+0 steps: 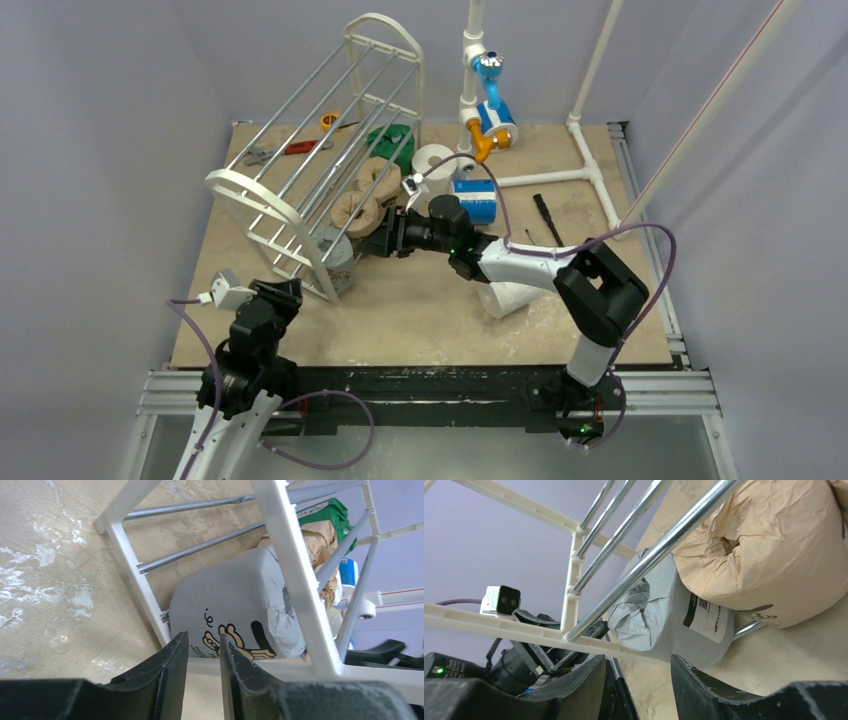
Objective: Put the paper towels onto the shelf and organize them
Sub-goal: Adjust the paper towel on the shelf.
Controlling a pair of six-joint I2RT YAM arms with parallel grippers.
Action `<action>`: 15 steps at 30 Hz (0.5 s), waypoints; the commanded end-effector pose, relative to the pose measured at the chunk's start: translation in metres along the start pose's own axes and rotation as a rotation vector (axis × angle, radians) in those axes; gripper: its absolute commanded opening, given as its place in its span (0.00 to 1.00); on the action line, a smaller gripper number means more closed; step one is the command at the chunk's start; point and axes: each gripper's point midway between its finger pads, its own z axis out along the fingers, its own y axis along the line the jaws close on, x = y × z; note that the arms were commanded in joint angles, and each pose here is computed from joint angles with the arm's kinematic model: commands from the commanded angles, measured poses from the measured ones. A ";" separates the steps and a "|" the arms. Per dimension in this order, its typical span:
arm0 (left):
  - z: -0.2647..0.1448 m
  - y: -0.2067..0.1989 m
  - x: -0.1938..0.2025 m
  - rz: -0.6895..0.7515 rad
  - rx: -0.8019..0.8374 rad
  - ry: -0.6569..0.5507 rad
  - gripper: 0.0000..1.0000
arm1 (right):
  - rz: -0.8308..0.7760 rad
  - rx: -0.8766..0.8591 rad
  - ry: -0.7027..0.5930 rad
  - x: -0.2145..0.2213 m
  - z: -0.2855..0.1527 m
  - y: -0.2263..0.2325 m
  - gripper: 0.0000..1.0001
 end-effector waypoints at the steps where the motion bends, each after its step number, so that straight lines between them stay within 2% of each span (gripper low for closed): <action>1: -0.024 -0.013 -0.032 -0.041 0.083 -0.102 0.32 | -0.116 0.066 -0.035 -0.017 -0.026 0.013 0.50; 3: -0.032 -0.006 -0.039 -0.011 0.025 -0.104 0.45 | -0.148 0.128 -0.056 -0.022 -0.041 0.012 0.51; 5: -0.046 -0.004 -0.053 0.021 -0.018 -0.116 0.52 | -0.183 0.189 -0.080 -0.027 -0.058 0.009 0.53; 10: -0.080 0.008 -0.082 0.100 -0.092 -0.156 0.59 | -0.246 0.306 -0.135 -0.030 -0.102 0.003 0.63; 13: -0.096 0.002 -0.092 0.141 -0.047 -0.164 0.61 | -0.273 0.342 -0.170 -0.030 -0.124 0.002 0.68; 15: -0.103 -0.012 -0.091 0.219 0.033 -0.135 0.61 | -0.288 0.369 -0.185 -0.030 -0.135 -0.001 0.69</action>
